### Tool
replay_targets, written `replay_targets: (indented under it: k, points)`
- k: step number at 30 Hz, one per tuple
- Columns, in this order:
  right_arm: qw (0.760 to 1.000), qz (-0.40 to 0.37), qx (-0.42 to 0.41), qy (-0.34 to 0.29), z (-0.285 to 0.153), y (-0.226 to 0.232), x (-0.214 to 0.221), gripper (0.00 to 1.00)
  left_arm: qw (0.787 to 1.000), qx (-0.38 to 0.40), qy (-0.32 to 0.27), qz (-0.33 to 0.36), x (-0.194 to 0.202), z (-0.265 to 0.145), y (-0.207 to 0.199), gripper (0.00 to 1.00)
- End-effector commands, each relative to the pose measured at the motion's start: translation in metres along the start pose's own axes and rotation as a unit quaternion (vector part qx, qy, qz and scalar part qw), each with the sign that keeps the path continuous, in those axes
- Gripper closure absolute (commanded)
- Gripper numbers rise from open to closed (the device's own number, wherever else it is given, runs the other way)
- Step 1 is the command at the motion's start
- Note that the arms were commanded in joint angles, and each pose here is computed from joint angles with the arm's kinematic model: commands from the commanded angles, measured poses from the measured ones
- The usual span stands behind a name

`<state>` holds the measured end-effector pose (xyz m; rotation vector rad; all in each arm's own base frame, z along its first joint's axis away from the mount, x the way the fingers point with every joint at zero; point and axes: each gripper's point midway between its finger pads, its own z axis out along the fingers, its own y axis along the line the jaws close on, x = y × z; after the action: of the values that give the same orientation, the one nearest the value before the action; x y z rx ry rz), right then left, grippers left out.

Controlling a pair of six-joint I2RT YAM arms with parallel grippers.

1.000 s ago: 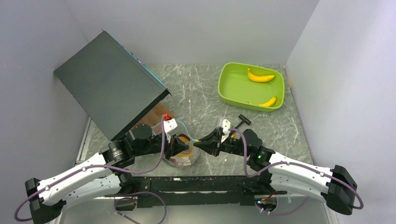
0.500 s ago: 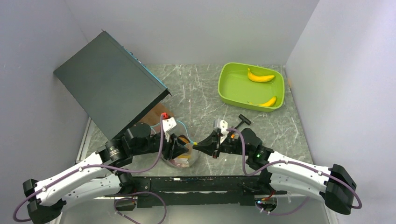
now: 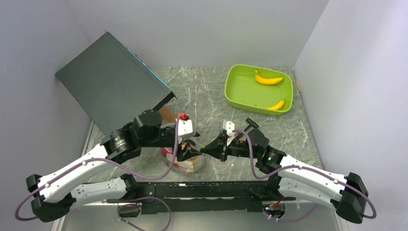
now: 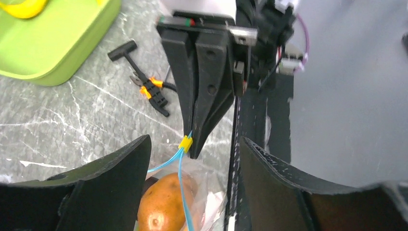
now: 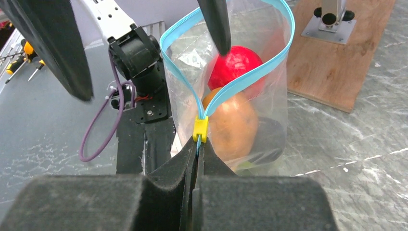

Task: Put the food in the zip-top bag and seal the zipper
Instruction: Zip the zipper food storage bag at the center of the board.

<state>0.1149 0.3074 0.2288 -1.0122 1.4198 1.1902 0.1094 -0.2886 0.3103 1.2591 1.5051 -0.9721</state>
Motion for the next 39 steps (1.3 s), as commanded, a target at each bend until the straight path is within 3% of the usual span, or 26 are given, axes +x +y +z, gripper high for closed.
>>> replay_targets:
  k: [1,5,9,18,33,39]
  points:
    - [0.999,-0.033,-0.017,-0.031,-0.001,0.007,-0.031,1.0,0.994,0.069,0.021,0.087,0.005,0.008,-0.01,0.28]
    - [0.999,-0.034,-0.018,-0.035,-0.003,0.008,-0.031,1.0,0.991,0.086,0.055,0.084,0.014,0.016,-0.005,0.31]
    - [0.999,-0.036,-0.022,-0.031,-0.002,0.009,-0.03,1.0,0.989,0.108,0.078,0.071,0.022,0.024,-0.007,0.42]
    - [0.999,-0.039,-0.021,-0.031,-0.003,0.009,-0.03,1.0,0.988,0.114,0.086,0.059,0.031,0.029,-0.006,0.59]
    - [0.999,-0.028,-0.014,-0.032,-0.002,0.007,-0.032,1.0,0.989,0.079,0.119,0.038,0.045,0.032,0.007,0.88]
    - [0.999,-0.002,0.025,-0.041,-0.002,-0.004,-0.037,1.0,0.989,0.045,0.138,0.029,0.05,0.024,0.015,0.99]
